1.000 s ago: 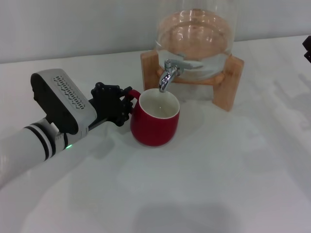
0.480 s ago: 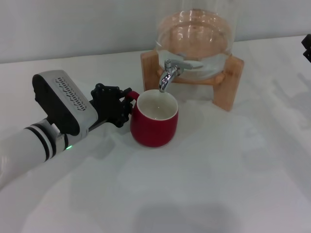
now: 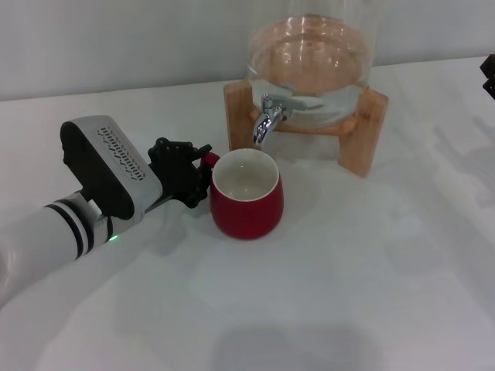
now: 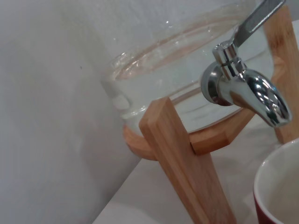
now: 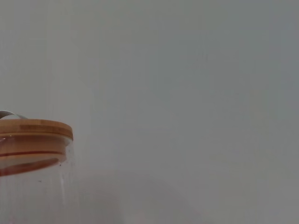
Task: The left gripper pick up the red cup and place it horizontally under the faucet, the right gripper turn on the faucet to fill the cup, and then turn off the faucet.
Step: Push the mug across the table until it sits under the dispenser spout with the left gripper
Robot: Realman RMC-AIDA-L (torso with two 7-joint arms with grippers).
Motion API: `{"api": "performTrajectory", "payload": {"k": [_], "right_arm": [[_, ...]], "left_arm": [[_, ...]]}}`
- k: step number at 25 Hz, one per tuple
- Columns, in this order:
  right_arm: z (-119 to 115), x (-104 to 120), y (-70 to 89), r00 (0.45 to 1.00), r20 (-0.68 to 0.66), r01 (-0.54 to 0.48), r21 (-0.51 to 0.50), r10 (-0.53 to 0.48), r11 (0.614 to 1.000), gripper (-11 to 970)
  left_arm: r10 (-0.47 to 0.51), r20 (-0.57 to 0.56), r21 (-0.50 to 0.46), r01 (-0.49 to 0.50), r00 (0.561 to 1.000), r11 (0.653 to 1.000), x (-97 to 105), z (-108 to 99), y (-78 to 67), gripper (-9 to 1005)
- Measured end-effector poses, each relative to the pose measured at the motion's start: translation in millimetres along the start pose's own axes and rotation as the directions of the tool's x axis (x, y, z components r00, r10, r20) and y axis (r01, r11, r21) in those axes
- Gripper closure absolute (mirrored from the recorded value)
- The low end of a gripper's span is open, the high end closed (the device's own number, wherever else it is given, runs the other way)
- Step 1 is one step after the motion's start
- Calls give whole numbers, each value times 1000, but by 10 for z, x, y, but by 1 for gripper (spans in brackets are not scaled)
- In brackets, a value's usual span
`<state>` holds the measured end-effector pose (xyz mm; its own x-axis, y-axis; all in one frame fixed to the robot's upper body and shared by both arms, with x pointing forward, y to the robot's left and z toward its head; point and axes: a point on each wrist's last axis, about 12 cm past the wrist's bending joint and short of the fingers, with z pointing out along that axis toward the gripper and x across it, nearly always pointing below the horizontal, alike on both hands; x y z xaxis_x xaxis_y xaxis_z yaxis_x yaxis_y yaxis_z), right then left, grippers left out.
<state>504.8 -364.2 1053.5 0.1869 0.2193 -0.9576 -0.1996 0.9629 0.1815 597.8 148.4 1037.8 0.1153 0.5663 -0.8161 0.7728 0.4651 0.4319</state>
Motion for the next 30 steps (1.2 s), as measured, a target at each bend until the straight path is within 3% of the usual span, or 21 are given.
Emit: {"api": "performTrajectory", "payload": {"k": [30], "right_arm": [[17,-7,8,1000,1,-5,-9,5,1000,91]], "left_arm": [[4,-11,-4,-4,1000,1000,-8,16,18,742]]}}
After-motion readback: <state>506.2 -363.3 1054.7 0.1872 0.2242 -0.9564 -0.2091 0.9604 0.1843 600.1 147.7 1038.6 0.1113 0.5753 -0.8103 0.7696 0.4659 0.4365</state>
